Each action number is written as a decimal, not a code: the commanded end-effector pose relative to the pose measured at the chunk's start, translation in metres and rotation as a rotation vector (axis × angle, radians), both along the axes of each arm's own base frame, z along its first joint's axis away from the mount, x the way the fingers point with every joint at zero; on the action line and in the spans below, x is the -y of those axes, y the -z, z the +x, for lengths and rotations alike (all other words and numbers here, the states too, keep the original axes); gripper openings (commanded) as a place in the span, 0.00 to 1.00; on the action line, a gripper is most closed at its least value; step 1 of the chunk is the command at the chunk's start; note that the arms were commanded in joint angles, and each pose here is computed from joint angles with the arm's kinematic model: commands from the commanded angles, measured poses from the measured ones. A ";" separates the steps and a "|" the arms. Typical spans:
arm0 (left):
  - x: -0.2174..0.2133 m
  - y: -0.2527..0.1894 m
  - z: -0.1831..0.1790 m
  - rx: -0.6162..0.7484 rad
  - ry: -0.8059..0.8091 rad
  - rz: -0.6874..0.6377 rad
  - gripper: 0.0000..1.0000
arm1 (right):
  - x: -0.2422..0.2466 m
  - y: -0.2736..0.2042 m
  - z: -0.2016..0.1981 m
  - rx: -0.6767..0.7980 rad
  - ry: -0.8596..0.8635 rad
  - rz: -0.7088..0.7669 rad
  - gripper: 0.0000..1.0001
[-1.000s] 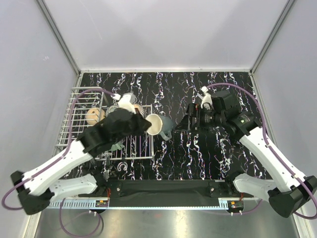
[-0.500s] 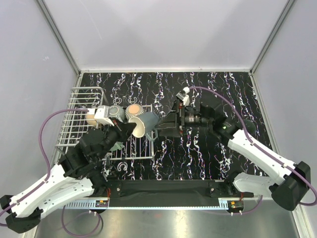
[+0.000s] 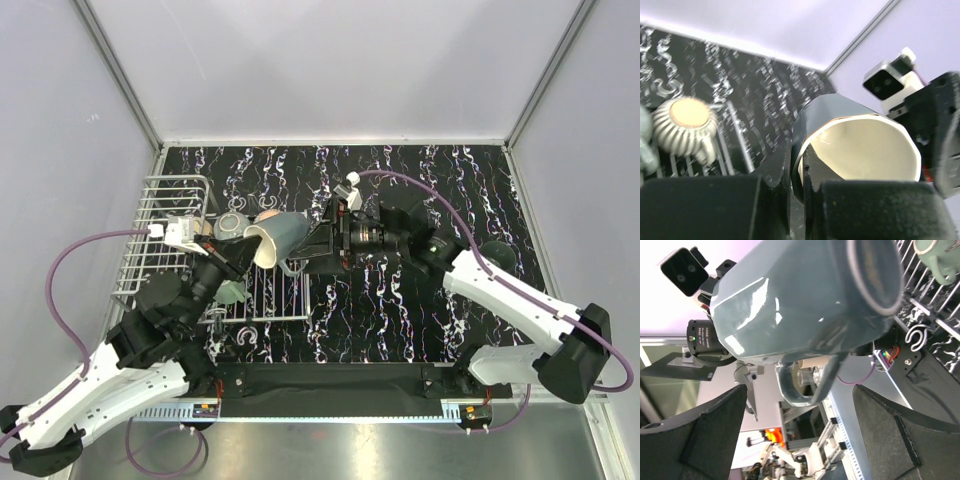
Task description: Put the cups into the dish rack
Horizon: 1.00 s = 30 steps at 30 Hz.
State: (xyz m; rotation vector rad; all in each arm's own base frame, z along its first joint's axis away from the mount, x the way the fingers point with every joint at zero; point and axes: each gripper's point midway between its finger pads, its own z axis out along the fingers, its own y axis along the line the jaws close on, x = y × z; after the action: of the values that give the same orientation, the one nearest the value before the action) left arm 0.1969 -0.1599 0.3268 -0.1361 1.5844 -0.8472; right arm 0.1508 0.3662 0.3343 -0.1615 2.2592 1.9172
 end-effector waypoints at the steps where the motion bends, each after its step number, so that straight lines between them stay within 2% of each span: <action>1: -0.019 -0.094 -0.016 0.194 0.004 -0.298 0.00 | 0.007 -0.014 0.003 0.117 0.049 -0.067 0.93; 5: -0.023 -0.098 -0.019 0.207 0.006 -0.346 0.00 | -0.001 -0.014 0.000 0.092 0.011 -0.018 0.93; 9: -0.015 -0.102 -0.021 0.247 0.043 -0.389 0.00 | -0.022 -0.021 -0.007 0.033 -0.046 0.077 0.92; 11: -0.018 -0.111 -0.024 0.283 0.050 -0.434 0.00 | -0.030 -0.034 -0.014 0.048 -0.073 0.142 0.90; 15: -0.013 -0.109 -0.023 0.290 0.065 -0.447 0.00 | -0.033 -0.061 -0.013 0.044 -0.059 0.286 0.83; 20: -0.006 -0.103 -0.024 0.270 0.097 -0.470 0.00 | -0.032 -0.071 -0.009 0.039 -0.031 0.355 0.71; 24: -0.012 -0.100 -0.025 0.268 0.084 -0.521 0.00 | -0.025 -0.083 -0.013 0.046 -0.030 0.426 0.70; 30: -0.014 -0.103 -0.026 0.252 0.084 -0.550 0.00 | -0.020 -0.092 -0.015 0.076 -0.017 0.436 0.74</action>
State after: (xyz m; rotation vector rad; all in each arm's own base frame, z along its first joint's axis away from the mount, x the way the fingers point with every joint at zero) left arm 0.1887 -0.1615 0.3716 -0.2753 1.3098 -1.1287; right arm 0.1448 0.3952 0.3894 -0.1421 1.9073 2.2586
